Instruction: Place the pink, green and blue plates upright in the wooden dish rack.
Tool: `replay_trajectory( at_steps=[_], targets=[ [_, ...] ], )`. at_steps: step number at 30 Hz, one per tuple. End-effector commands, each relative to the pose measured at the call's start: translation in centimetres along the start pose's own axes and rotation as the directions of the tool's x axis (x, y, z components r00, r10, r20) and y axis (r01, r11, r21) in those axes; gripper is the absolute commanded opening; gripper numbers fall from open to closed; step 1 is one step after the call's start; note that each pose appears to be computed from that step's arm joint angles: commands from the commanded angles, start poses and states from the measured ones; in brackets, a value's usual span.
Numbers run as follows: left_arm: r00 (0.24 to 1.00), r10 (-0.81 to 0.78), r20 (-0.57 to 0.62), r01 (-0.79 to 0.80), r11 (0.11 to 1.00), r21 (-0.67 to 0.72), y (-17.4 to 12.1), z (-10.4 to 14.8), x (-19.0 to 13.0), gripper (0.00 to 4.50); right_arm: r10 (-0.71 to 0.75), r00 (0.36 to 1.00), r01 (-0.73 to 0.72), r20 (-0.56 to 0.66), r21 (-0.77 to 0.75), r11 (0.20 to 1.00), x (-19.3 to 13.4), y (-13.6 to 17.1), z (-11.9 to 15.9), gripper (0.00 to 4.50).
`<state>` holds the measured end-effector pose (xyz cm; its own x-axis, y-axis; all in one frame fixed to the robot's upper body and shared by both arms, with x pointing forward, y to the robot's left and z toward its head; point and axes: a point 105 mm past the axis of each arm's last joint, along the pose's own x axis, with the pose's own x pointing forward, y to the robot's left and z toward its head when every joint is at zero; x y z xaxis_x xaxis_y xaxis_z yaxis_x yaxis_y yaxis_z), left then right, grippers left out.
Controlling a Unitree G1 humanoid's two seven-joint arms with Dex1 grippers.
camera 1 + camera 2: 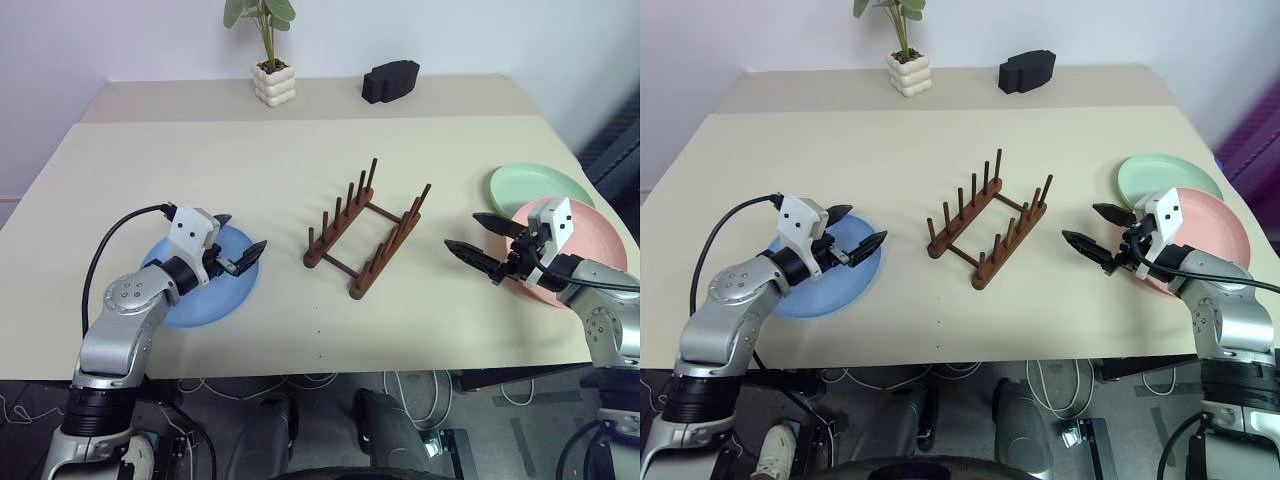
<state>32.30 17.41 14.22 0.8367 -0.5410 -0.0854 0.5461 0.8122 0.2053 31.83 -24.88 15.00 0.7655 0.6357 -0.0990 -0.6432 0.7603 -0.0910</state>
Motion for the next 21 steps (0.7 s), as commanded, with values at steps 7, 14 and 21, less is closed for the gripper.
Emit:
replay_trajectory(
  at_steps=[7,14,21],
  targets=[
    [0.999,0.028,0.046,-0.030,0.999,0.037,0.3,1.7,-0.7,4.50,0.012,1.000,-0.011,0.029,-0.035,0.999,0.5,-0.2,0.9,4.47],
    [1.000,0.008,0.021,-0.009,0.999,0.033,-0.5,1.4,-1.2,4.50,0.024,1.000,-0.024,0.009,-0.039,0.999,0.1,0.2,0.6,4.47],
    [0.990,-0.140,0.009,0.140,0.990,-0.009,-2.3,1.9,-1.9,4.50,0.022,1.000,-0.022,0.009,-0.036,0.999,-0.3,1.1,0.6,4.47]
  ],
)
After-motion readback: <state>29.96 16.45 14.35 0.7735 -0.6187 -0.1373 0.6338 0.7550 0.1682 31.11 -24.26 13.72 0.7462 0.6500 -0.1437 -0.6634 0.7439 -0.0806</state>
